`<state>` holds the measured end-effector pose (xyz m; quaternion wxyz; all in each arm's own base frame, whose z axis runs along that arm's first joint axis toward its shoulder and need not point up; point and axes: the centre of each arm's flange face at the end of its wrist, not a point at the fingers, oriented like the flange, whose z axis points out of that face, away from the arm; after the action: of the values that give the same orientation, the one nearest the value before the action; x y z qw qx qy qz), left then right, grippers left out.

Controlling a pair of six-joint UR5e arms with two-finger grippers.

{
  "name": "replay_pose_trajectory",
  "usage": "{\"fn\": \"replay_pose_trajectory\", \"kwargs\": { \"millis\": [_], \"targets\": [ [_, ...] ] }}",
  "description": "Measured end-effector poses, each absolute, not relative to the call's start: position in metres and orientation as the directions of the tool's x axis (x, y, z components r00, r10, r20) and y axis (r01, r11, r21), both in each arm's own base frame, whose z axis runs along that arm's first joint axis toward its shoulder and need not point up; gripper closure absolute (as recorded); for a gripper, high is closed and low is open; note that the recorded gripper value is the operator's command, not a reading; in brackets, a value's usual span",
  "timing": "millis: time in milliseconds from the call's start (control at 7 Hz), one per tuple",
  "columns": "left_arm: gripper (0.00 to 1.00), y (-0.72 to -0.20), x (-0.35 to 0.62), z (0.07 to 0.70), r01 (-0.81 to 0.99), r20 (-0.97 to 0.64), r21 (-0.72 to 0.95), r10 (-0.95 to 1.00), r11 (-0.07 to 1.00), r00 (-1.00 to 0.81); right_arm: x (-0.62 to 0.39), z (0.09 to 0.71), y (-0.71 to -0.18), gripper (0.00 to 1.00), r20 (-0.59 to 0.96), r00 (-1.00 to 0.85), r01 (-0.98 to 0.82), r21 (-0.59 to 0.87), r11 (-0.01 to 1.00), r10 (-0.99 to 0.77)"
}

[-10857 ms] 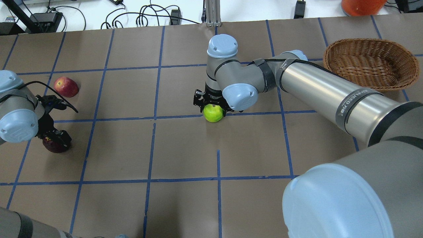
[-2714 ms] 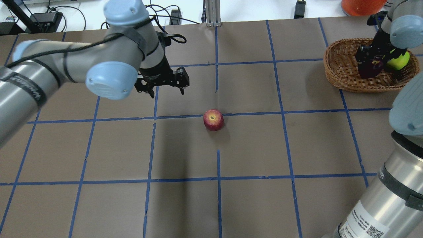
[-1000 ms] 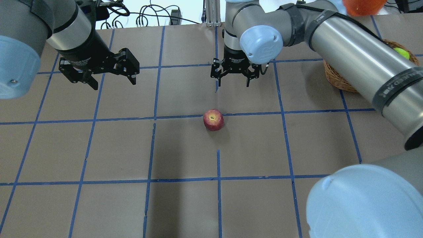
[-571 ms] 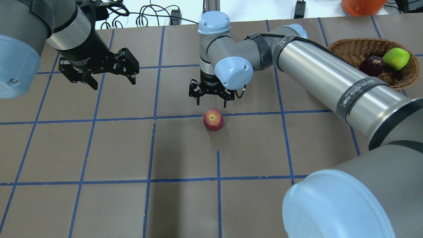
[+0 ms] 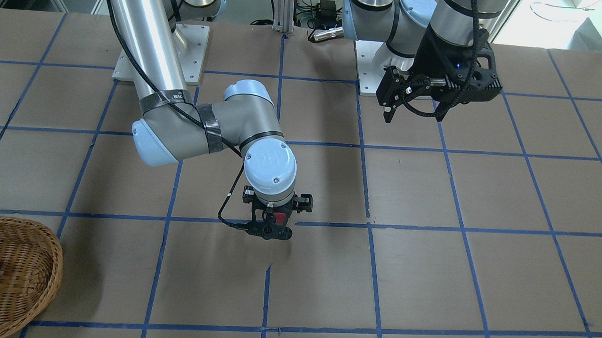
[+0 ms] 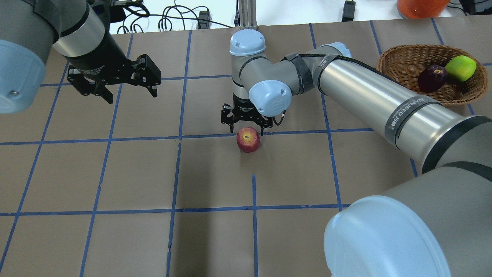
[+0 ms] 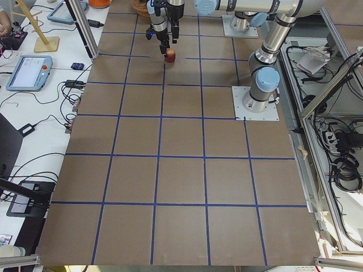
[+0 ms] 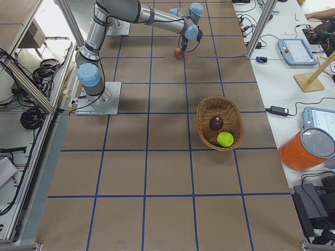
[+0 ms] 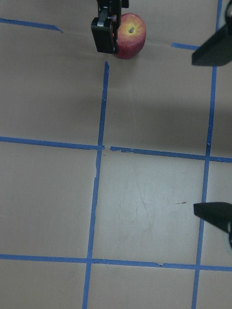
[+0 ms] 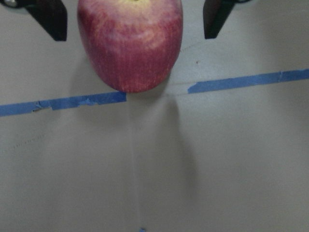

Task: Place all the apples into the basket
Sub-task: 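Grasp the red apple with the right gripper and lift it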

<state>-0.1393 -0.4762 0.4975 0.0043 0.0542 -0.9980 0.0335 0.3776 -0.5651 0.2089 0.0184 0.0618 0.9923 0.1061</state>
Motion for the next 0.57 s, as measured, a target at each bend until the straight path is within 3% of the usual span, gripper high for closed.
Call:
{"fn": "replay_pose_trajectory", "kwargs": {
  "millis": [143,286,571],
  "targets": [
    [0.00,-0.476,-0.139,0.497,-0.109,0.012,-0.066,-0.108,0.992,-0.994,0.376,0.200,-0.562,0.53,-0.014,-0.992,0.117,0.226,0.967,0.124],
    [0.00,-0.476,-0.139,0.497,-0.109,0.012,-0.066,-0.108,0.992,-0.994,0.375,0.195,-0.561,1.00,-0.010,-0.992,0.118,0.224,0.968,0.123],
    [0.00,-0.476,-0.139,0.497,-0.108,0.012,-0.066,-0.108,0.992,-0.994,0.372,0.207,-0.567,1.00,-0.015,-0.992,0.123,0.180,0.976,0.128]
  ]
}}
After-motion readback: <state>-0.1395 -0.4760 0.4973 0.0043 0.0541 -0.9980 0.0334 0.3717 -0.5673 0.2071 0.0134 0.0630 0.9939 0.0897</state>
